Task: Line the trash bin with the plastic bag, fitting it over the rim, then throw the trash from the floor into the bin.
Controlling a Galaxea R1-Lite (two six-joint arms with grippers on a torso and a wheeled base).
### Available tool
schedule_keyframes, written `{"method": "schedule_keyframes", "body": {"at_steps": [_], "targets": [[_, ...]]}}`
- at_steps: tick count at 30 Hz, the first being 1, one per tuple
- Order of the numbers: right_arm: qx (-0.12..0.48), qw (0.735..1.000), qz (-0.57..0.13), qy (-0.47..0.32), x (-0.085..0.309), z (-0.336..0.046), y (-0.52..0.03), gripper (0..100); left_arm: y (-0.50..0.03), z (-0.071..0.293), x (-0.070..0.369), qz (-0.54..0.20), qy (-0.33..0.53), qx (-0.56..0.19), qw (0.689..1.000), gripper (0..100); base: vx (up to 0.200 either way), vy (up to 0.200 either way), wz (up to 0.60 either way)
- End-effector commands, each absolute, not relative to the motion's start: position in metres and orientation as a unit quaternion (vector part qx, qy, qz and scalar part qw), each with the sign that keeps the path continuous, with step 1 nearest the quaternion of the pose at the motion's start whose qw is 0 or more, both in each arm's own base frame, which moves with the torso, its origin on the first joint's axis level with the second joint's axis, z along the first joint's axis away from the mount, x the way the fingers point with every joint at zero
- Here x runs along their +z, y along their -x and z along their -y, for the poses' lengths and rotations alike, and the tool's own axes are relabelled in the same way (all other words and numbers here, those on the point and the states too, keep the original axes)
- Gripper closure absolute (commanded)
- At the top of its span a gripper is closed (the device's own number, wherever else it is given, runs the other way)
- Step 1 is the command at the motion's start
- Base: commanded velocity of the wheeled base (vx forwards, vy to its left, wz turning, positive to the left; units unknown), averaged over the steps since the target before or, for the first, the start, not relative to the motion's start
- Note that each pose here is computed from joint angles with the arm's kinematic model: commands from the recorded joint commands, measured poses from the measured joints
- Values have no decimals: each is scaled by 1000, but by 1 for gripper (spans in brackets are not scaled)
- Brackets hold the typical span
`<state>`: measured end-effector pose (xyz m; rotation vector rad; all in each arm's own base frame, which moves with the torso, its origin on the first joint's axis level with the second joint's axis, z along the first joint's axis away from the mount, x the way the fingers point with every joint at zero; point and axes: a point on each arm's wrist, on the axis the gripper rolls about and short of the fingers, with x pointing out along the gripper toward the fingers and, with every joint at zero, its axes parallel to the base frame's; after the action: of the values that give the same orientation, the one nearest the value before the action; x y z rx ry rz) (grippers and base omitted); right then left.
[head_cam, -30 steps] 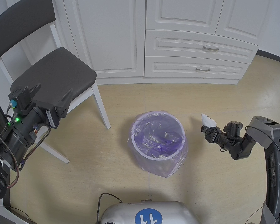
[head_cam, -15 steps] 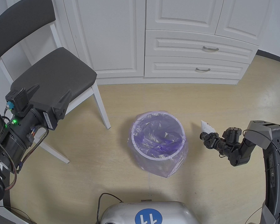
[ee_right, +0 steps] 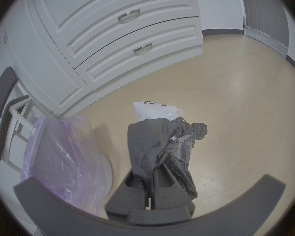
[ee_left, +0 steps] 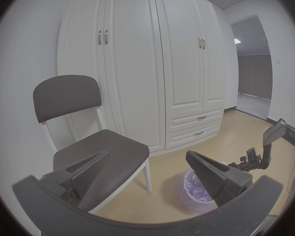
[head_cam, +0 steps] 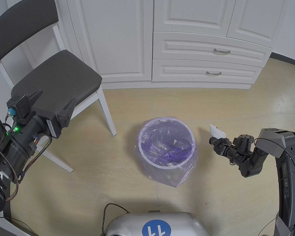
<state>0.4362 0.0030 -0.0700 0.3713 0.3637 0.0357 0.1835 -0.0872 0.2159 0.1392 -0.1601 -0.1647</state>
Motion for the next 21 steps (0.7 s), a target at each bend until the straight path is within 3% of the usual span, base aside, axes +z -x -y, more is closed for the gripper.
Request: {"method": "schedule_keyframes", "body": {"at_steps": [1,7,21], "targets": [[5,967,-190,-167,-77,-3,-431,100,-184,88,214,76,-72,-84,991,0,0,0,0],[-9,983,-162,-81,-49,11,-421,100,-182,89,215,79,-70,-88,991,0,0,0,0],[7,997,-62,-39,115,6,-350,100,-180,90,216,82,-71,-90,990,0,0,0,0]]}}
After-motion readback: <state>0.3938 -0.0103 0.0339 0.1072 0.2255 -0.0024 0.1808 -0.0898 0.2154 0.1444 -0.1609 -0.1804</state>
